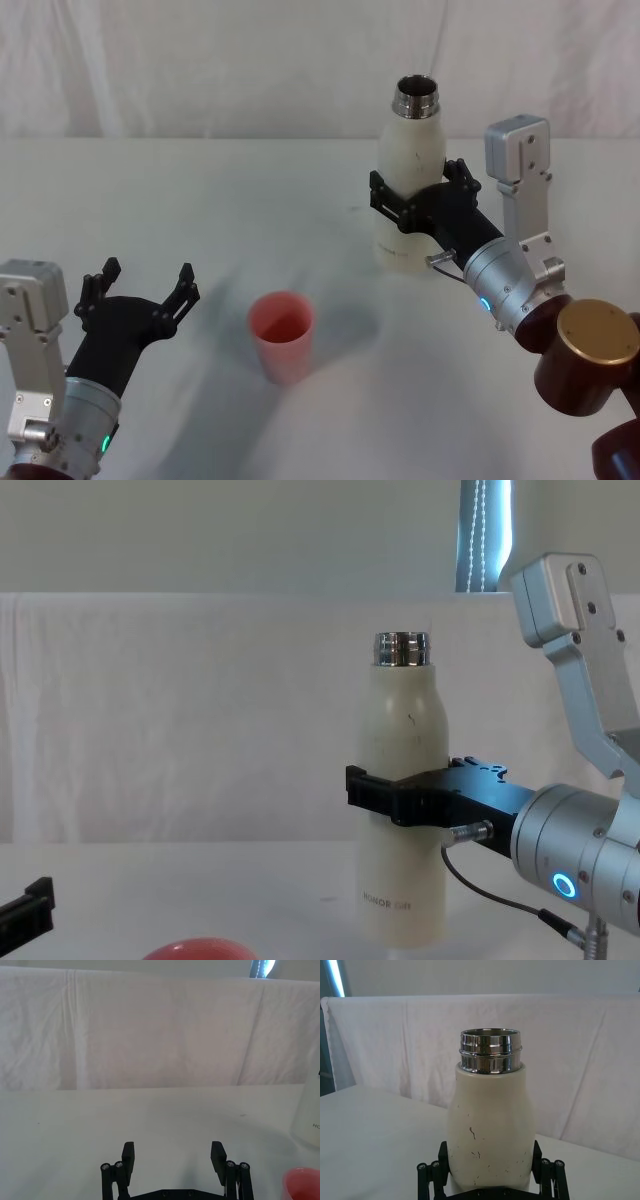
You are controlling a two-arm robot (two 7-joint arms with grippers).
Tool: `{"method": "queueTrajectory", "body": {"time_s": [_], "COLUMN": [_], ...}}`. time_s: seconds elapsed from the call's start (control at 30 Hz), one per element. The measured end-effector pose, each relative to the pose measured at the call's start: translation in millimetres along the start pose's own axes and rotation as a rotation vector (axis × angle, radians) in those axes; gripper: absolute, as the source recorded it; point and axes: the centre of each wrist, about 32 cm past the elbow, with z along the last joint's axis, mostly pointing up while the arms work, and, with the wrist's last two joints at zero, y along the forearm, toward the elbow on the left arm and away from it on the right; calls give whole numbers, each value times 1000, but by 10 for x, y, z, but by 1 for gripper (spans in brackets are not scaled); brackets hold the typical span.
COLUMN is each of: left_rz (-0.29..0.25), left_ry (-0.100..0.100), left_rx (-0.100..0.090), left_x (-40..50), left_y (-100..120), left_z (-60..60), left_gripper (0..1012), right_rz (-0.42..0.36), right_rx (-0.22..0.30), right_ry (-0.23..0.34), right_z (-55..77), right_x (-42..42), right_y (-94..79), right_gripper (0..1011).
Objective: Grasp the thermos with one hand and pour water into the cup lid.
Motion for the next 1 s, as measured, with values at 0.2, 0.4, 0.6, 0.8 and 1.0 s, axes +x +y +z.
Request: {"method": "queueTrajectory", "body": {"time_s": [0.2, 0.4, 0.6, 0.8, 1.0], "left_rz": [0, 0, 0, 0, 0], "left_ry": [0, 0, 0, 0, 0], "left_rx": [0, 0, 0, 0, 0], "left_x": [0, 0, 0, 0, 0], "left_y": [0, 0, 0, 0, 0], "left_z": [0, 0, 0, 0, 0], "left_gripper": [1001, 1001, 1001, 1001, 1001], "right_rz": [1, 1, 1, 2, 1], "right_rx": [0, 0, 1, 1, 0], "right_ry": [0, 1, 1, 1, 1], "right_z": [-2, -3, -3, -4, -4], "right_x": [0, 1, 1, 1, 1], "right_y": [0, 0, 0, 0, 0], "right_gripper": [948, 948, 948, 948, 948]}}
